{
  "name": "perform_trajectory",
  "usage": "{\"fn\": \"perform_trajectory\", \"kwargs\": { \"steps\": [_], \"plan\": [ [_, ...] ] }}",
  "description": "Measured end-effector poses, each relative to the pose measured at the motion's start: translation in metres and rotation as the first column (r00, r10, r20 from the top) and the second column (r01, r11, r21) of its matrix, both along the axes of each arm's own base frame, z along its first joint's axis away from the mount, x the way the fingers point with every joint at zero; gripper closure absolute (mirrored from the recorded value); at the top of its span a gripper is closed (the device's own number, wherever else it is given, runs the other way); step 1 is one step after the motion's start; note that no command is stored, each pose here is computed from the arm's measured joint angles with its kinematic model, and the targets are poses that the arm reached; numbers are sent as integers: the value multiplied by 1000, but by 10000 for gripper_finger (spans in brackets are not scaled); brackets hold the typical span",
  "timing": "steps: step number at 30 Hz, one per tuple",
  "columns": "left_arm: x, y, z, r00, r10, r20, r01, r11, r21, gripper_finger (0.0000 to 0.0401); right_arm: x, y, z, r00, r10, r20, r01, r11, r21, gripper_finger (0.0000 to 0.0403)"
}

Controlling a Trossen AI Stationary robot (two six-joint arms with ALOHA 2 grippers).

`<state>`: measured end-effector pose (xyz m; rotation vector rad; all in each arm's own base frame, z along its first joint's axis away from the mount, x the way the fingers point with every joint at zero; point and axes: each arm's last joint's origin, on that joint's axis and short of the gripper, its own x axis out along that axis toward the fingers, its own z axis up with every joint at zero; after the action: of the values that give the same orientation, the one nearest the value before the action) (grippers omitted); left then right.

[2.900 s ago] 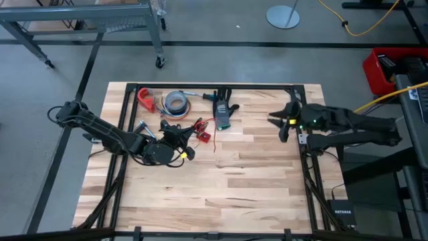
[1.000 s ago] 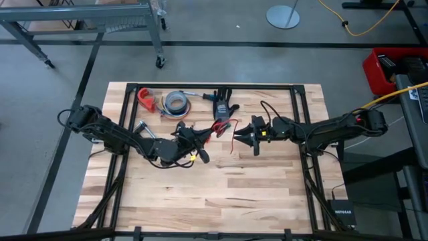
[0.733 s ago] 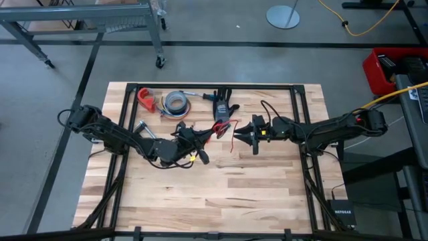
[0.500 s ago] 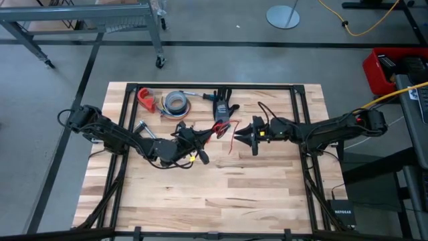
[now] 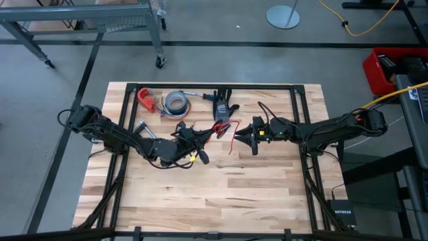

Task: Coil cords
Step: Coil the orange wire into the black spool

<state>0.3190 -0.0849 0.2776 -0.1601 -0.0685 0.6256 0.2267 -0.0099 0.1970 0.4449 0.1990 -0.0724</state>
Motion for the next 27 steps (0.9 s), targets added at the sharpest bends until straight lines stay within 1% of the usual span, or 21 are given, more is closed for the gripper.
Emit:
{"fn": "perform_trajectory", "kwargs": {
  "steps": [13,18,25,27],
  "plan": [
    [0,0,0,1000,0,4,0,1000,-5,401,0,0,1,1000,-1,11,1,1000,7,281],
    [0,0,0,1000,0,6,0,1000,-7,401,0,0,1,1000,-9,15,8,999,40,281],
    [0,0,1,1000,0,6,0,1000,-7,401,0,0,2,999,-28,18,26,992,123,281],
    [0,0,0,1000,0,6,0,1000,-7,401,0,0,2,999,-30,18,27,991,132,281]
  ]
}}
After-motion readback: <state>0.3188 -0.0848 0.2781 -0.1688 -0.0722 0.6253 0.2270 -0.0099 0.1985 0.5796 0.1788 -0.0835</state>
